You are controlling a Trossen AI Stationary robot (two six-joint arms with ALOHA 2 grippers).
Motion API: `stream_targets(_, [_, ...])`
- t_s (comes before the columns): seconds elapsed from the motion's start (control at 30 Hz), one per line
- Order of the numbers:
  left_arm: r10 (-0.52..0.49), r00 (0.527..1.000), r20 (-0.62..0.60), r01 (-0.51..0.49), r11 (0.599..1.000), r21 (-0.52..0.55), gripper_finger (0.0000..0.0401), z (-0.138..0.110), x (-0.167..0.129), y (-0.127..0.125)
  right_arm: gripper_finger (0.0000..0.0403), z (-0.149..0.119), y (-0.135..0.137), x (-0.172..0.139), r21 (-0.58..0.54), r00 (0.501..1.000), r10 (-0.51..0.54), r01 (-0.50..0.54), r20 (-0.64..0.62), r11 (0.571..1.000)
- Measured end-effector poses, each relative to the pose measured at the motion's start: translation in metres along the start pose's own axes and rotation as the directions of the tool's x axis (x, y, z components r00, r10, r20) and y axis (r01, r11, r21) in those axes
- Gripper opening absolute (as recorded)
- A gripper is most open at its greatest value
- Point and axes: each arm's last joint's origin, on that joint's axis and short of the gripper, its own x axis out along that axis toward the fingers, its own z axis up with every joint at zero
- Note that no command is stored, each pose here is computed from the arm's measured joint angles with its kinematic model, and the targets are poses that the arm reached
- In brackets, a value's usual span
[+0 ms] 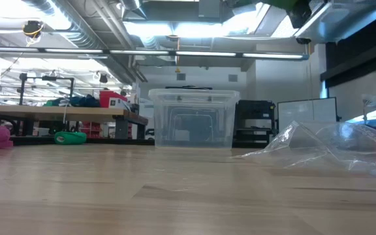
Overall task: Roll bandage
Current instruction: Roll the green bandage
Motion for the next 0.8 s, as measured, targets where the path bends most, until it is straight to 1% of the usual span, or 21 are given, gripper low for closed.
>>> stream_targets(0.07, [-0.031, 0.999, 0.011, 0.031, 0.999, -0.025, 0.0024, -0.001, 0.0, -0.002, 0.0258, 0.001, -0.001, -0.003, -0.008, 1.0, -0.026, 0.026, -0.007, 1.0])
stream_targets(0.17, [-0.096, 0.994, 0.047, 0.098, 0.994, -0.051, 0.0024, -0.001, 0.0, -0.005, 0.0262, -0.001, -0.005, -0.008, -0.056, 0.995, -0.091, 0.089, -0.032, 0.994])
stream_targets(0.23, [-0.142, 0.988, 0.054, 0.145, 0.988, -0.057, 0.0024, -0.003, -0.001, -0.008, 0.0261, 0.001, -0.006, -0.011, -0.061, 0.992, -0.128, 0.127, -0.012, 0.99])
stream_targets(0.33, [-0.183, 0.983, 0.019, 0.184, 0.981, -0.068, 0.0024, -0.007, -0.001, -0.012, 0.026, 0.008, -0.006, -0.019, -0.052, 0.992, -0.121, 0.123, 0.026, 0.991])
stream_targets(0.43, [-0.2, 0.98, -0.005, 0.199, 0.976, -0.093, 0.0024, -0.01, -0.001, -0.014, 0.026, 0.017, -0.007, -0.029, -0.076, 0.992, -0.121, 0.124, 0.041, 0.989])
stream_targets(0.53, [-0.191, 0.982, 0.001, 0.191, 0.976, -0.101, 0.0024, -0.009, -0.001, -0.013, 0.026, 0.026, -0.009, -0.042, -0.135, 0.989, -0.142, 0.146, 0.042, 0.98])
stream_targets(0.63, [-0.134, 0.991, 0.014, 0.135, 0.986, -0.095, 0.0024, -0.004, -0.003, -0.011, 0.026, 0.027, -0.011, -0.055, -0.17, 0.989, -0.147, 0.144, -0.006, 0.975])
stream_targets(0.7, [-0.081, 0.997, 0.008, 0.081, 0.994, -0.073, 0.0024, 0.0, -0.006, -0.01, 0.026, 0.025, -0.012, -0.062, -0.168, 0.992, -0.118, 0.109, -0.041, 0.98])
stream_targets(0.8, [-0.021, 1.0, -0.012, 0.02, 0.999, -0.045, 0.0024, 0.004, -0.009, -0.008, 0.026, 0.019, -0.01, -0.069, -0.127, 0.992, -0.052, 0.037, -0.116, 0.991])
